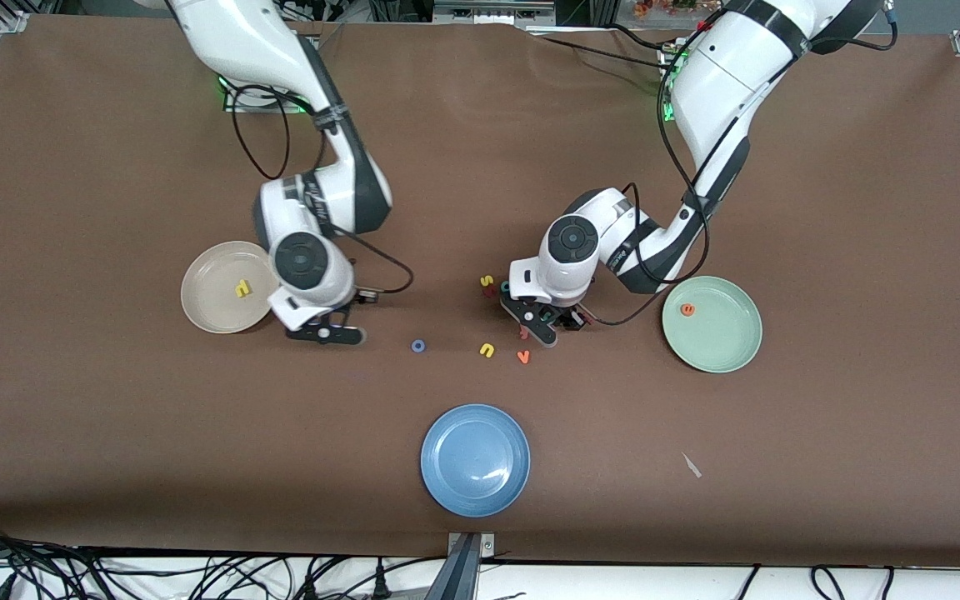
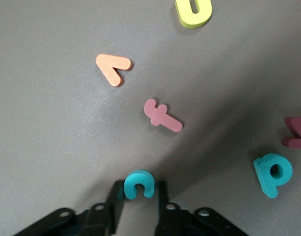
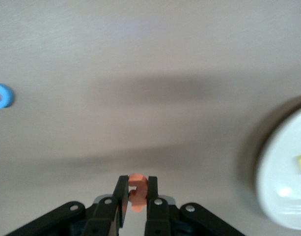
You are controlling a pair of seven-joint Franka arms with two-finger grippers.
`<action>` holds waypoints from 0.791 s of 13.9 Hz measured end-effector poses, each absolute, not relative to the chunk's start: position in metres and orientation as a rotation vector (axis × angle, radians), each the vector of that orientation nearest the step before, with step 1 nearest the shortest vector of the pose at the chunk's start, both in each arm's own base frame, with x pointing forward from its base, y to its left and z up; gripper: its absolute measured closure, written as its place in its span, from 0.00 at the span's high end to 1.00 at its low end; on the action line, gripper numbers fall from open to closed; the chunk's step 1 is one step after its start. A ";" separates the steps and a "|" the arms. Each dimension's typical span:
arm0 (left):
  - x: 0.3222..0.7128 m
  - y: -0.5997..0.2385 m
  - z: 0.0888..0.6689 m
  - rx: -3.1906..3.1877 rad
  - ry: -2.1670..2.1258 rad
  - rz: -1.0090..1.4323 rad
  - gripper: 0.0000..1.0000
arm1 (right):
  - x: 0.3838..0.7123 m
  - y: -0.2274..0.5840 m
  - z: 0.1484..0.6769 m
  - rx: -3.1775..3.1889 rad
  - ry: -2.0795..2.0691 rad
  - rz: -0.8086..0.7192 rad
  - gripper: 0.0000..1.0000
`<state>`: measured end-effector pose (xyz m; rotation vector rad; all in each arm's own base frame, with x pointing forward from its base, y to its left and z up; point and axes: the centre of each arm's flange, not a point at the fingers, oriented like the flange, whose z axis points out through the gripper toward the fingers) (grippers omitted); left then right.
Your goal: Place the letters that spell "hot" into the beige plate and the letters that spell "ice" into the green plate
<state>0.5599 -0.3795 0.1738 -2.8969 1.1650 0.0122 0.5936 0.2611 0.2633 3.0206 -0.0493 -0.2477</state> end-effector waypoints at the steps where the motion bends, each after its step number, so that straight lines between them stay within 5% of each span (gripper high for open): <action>1: 0.560 -0.379 0.174 -2.897 1.165 0.012 0.28 | 0.594 0.236 0.271 3.023 -0.012 -0.259 0.19; 11: 0.577 -0.336 0.250 -2.753 1.126 0.225 0.25 | 0.549 0.050 0.243 3.038 0.286 -0.228 0.22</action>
